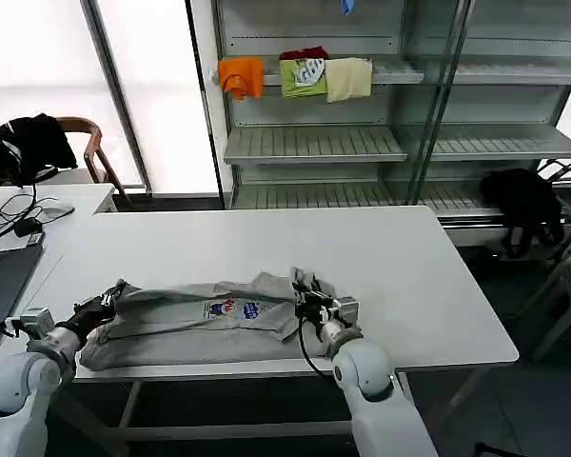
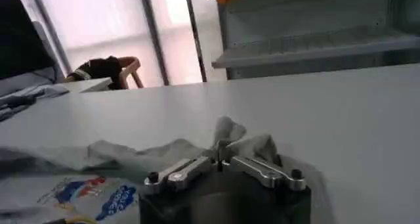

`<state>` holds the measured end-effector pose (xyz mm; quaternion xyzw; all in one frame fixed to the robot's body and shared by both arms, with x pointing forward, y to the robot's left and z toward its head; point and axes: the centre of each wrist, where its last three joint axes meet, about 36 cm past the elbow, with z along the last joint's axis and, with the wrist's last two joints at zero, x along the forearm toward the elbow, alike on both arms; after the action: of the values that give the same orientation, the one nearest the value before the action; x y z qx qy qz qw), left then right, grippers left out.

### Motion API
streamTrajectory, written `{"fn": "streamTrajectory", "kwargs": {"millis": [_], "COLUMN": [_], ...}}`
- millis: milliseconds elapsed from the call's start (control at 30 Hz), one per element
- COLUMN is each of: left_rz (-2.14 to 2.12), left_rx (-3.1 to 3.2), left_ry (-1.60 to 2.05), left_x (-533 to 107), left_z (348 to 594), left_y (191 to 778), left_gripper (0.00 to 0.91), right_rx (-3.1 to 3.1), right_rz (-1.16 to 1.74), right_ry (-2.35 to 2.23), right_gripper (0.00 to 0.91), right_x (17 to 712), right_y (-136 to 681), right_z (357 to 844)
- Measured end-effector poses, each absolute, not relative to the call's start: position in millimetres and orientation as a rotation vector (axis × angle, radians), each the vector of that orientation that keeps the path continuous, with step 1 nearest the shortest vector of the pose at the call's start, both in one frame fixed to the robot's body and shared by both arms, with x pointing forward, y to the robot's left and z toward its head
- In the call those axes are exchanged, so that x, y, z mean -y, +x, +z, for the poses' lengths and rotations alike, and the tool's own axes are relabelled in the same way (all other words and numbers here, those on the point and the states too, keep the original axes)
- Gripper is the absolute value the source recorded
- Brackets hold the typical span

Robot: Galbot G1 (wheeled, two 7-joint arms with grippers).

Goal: Fold and organize the clothes.

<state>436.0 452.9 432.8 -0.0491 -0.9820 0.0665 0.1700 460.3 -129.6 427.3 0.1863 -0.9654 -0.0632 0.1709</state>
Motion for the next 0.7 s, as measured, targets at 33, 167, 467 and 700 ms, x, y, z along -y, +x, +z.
{"fn": "streamTrajectory", "kwargs": {"millis": [33, 167, 467, 700], "left_rz": [0.194, 0.205, 0.193, 0.167], "left_rx": [2.788, 2.789, 2.775, 2.758], "left_ry": [-0.140, -0.143, -0.144, -0.155], "left_x": [-453.4, -456.9, -463.2, -456.3], "left_z": [432.2, 433.8, 435.2, 429.3], "left_y": [433.8, 427.4, 417.1, 409.6], "left_gripper": [0.010, 0.010, 0.010, 0.151], "right_rx": [2.740, 2.735, 2.709, 2.706], "right_rz": [-0.183, -0.195, -0.179, -0.148], "right_ry": [0.523, 0.498, 0.492, 0.488], "right_gripper": [0.000, 0.000, 0.000, 0.907], "right_x": [131.4, 137.3, 142.5, 141.9], "right_y": [457.2, 449.6, 432.7, 426.5], "right_z": [426.8, 426.7, 419.8, 414.5]}}
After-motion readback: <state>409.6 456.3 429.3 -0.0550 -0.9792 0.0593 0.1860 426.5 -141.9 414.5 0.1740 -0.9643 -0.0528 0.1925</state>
